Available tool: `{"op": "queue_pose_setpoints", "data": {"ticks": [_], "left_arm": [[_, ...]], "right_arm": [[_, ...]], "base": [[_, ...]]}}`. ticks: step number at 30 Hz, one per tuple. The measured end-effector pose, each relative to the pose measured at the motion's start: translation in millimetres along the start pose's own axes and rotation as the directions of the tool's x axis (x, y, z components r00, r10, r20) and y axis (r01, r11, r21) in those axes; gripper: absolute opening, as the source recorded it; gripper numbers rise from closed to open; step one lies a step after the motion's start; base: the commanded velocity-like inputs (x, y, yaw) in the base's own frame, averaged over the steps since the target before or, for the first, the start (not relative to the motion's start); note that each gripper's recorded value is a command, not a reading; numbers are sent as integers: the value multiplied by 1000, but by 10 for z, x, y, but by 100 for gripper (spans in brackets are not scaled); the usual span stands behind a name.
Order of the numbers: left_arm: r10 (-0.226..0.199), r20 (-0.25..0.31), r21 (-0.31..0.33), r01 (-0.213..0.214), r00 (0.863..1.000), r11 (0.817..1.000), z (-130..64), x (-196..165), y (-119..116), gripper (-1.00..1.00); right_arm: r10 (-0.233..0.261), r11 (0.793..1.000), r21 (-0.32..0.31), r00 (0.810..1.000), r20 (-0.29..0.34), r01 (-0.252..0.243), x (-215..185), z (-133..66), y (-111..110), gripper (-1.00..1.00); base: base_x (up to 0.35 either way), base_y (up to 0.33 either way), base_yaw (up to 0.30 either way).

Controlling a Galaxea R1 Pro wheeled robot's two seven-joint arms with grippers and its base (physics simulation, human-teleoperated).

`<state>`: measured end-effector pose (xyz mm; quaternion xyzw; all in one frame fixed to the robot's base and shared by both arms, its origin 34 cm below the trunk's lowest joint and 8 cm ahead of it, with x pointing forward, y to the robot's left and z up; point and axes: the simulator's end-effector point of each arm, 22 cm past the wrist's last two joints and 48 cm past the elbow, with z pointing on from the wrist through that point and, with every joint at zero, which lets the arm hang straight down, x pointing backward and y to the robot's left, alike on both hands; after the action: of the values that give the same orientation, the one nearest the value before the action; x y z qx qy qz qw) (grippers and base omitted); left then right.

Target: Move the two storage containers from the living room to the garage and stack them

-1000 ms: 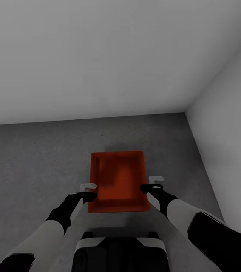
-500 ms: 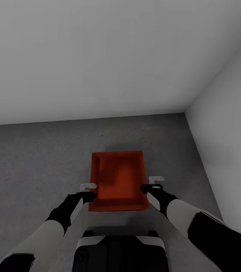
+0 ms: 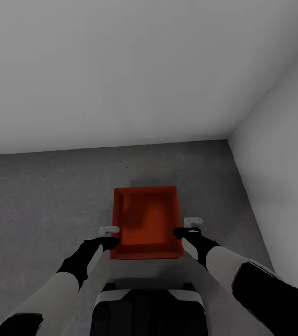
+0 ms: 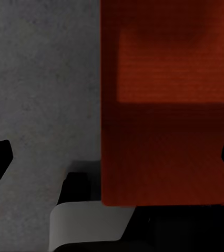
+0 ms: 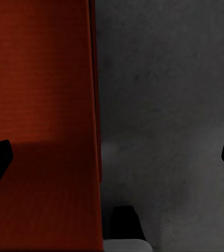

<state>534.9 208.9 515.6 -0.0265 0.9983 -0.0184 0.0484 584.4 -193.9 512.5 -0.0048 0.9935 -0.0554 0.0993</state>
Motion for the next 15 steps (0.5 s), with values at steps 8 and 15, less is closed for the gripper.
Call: {"op": "queue_pose_setpoints", "data": {"ticks": [8, 15], "left_arm": [[0, 8, 0, 0, 1000, 1000, -84, -10, -3, 100], [0, 19, 0, 0, 1000, 1000, -163, -44, -5, 100]], "right_arm": [[2, 1000, 0, 1000, 8, -2, -18, -86, -7, 100], [3, 1000, 0, 1000, 18, -3, -59, -168, -9, 100]], "base": [[0, 0, 0], [0, 0, 0]]}}
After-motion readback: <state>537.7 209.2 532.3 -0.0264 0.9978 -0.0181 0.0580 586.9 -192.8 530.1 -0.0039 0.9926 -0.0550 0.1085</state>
